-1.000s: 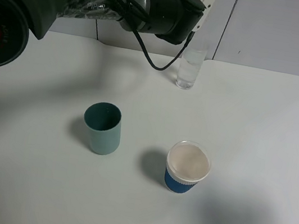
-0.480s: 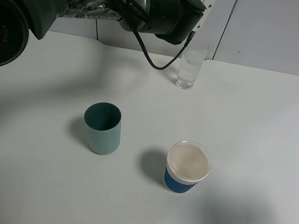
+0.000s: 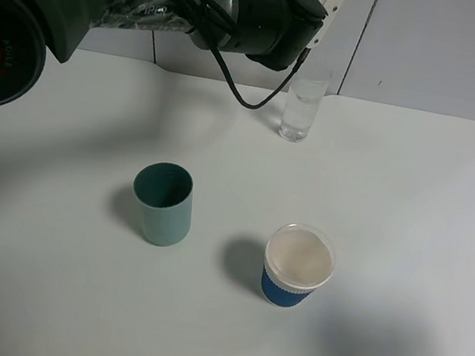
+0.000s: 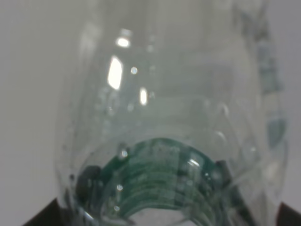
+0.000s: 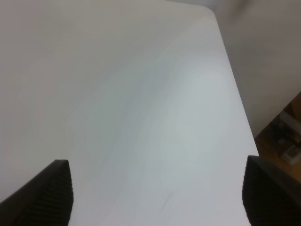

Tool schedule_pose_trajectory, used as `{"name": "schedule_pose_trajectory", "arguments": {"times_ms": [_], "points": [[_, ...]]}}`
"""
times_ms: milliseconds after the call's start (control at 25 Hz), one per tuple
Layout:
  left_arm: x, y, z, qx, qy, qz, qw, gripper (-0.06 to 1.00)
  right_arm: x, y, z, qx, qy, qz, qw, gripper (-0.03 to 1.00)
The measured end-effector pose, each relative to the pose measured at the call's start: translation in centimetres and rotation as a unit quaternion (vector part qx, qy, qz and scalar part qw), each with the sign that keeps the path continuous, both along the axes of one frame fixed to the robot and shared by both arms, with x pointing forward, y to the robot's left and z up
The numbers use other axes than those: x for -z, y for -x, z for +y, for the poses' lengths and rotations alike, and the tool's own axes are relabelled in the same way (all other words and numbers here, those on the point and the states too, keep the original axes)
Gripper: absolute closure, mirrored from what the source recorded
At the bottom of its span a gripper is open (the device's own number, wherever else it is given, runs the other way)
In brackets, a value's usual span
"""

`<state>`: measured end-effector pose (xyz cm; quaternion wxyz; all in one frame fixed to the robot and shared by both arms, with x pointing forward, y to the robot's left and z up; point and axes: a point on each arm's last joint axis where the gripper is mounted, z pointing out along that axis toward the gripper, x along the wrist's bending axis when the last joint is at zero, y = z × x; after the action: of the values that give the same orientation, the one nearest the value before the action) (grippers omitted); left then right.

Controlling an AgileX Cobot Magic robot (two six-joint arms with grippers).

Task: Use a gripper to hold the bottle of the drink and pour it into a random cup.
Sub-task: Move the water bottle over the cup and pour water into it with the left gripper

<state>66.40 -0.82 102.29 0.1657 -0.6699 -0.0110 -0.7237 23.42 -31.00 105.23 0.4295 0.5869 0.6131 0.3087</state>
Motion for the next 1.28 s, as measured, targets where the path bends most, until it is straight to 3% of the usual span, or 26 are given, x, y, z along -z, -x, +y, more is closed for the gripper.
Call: {"name": "schedule_pose_trajectory", "arguments": {"times_ms": [1280], "points": [[-0.2, -0.35, 0.25, 0.005, -0.011, -0.009, 1.0, 0.45, 0.0, 0.0, 0.0, 0.0, 0.0, 0.0, 1.0, 0.23]]}}
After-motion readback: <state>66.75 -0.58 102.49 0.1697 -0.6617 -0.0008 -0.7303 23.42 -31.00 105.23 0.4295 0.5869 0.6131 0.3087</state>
